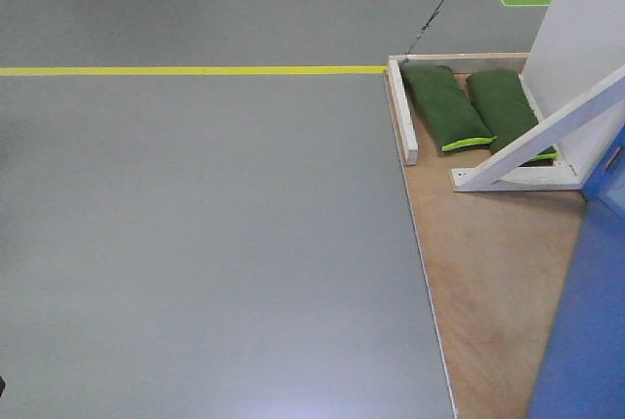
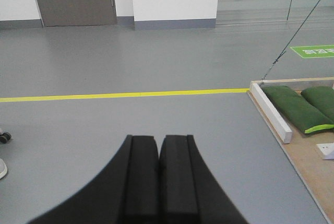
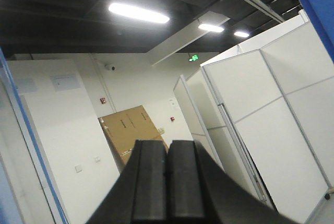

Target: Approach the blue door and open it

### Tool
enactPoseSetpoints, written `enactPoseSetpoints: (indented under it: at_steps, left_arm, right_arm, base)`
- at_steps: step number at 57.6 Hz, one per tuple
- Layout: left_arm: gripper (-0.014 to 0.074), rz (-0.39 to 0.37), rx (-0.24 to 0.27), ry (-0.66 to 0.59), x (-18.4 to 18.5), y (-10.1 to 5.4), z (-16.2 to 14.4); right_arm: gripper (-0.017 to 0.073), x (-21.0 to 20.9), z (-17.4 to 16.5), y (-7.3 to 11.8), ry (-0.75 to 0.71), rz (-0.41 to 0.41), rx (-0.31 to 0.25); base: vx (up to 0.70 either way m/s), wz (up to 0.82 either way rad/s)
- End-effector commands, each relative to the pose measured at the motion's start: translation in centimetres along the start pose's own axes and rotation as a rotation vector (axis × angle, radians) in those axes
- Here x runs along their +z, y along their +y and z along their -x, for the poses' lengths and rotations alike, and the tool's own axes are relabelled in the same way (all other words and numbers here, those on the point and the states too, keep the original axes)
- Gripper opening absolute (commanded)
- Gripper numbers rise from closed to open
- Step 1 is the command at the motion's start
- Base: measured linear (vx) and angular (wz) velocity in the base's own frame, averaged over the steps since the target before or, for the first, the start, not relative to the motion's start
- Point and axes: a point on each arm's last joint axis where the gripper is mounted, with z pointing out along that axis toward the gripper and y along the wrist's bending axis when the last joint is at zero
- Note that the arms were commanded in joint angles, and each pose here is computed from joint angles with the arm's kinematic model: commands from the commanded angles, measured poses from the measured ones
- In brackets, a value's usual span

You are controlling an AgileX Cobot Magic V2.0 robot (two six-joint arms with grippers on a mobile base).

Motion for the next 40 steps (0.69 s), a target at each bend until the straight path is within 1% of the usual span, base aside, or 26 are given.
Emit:
enactPoseSetpoints:
  at_steps: [1,5,9,14,20,26,35,40]
  left_arm:
    - [0.0073,-0.010,-0.011,-0.121,-0.4,0.0,1.7]
    - [0.0073,-0.010,-0.011,-0.121,-0.4,0.0,1.7]
    - [0.0073,-0.010,-0.011,-0.121,-0.4,0.0,1.7]
    - [0.0073,-0.010,-0.011,-0.121,-0.4,0.0,1.7]
    - [0.0073,-0.010,-0.011,-0.121,-0.4,0.0,1.7]
    - [0.0073,-0.010,-0.011,-0.121,-0.4,0.0,1.7]
    - [0.0073,-0.010,-0.011,-0.121,-0.4,0.0,1.7]
    - [0.0073,-0.010,-0.011,-0.121,-0.4,0.0,1.7]
  right_arm:
    - [0.0012,-0.7,1.1,1.0,-0.042,0.033,-0.043]
    - [0.0012,-0.6,0.9,1.0,-0.027,0.034,-0.041]
    - [0.0012,-0.6,0.7,1.2,-0.005,0.050,-0.014]
    - [0.0012,-0.6,0.1,2.0,0.042,0.093,0.027]
    - [0.0012,-0.7,-0.8,2.9,0.111,0.139,0.050]
    - [0.0012,-0.8,-1.2,3.7,0.140,0.187,0.084]
    - [0.0012,-1.0,-1.5,4.7,0.161,0.236,0.108]
    - [0.0012,-1.1,-1.7,5.3,0.174,0.266,0.109]
  base:
    - [0.00,0.00]
    - [0.00,0.00]
    - [0.00,0.00]
    - [0.00,0.00]
    - [0.00,0.00]
    - [0.00,0.00]
    - [0.00,0.00]
    - [0.00,0.00]
